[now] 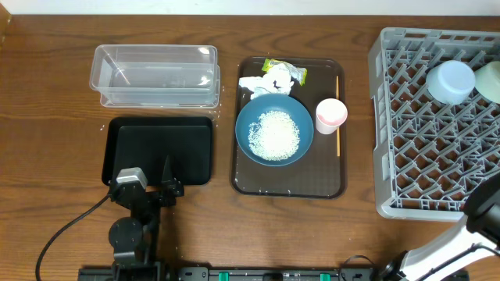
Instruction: Sort waste into correct bins and load items into the dishwasher rack
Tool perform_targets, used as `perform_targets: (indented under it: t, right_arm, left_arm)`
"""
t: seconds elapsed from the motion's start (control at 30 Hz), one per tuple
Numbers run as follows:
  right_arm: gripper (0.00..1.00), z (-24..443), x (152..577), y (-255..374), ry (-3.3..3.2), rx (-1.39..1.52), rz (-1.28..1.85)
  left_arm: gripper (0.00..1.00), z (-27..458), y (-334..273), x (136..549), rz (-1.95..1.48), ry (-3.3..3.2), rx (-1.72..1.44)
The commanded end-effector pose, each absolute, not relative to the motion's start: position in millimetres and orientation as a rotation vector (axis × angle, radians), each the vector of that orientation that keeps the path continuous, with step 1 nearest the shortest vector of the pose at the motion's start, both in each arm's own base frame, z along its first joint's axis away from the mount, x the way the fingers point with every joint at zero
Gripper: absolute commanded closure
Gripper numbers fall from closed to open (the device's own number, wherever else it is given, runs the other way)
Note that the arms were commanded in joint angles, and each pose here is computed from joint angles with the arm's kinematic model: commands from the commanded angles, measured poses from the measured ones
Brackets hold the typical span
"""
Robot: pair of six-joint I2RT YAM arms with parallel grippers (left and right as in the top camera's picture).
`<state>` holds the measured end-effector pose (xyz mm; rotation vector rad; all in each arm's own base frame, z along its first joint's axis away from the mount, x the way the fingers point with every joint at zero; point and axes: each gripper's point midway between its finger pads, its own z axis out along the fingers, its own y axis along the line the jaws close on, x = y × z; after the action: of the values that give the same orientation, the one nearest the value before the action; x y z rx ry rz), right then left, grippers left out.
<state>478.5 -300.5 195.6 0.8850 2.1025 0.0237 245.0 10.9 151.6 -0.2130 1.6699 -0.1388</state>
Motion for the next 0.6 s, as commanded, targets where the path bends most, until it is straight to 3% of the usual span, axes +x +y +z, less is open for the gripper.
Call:
perform_targets:
  t: [0.0,0.17,0.57]
  right_arm:
    - [0.98,157.5,481.6,-307.1,2.157,0.932,-0.010]
    - [0.99,129.6,482.8,-308.0,2.222,0.907,-0.019]
    - [0.99,120.2,475.1,-303.6,2.285,0.885,-0.030]
  left_arm:
    - [0.08,135.1,8.9,244.3,-0.135,1.724,-0.197]
    - [0.08,135.1,8.9,244.3,-0.135,1.724,-0.197]
    - [0.08,135.1,8.9,244.3,-0.135,1.724,-0.197]
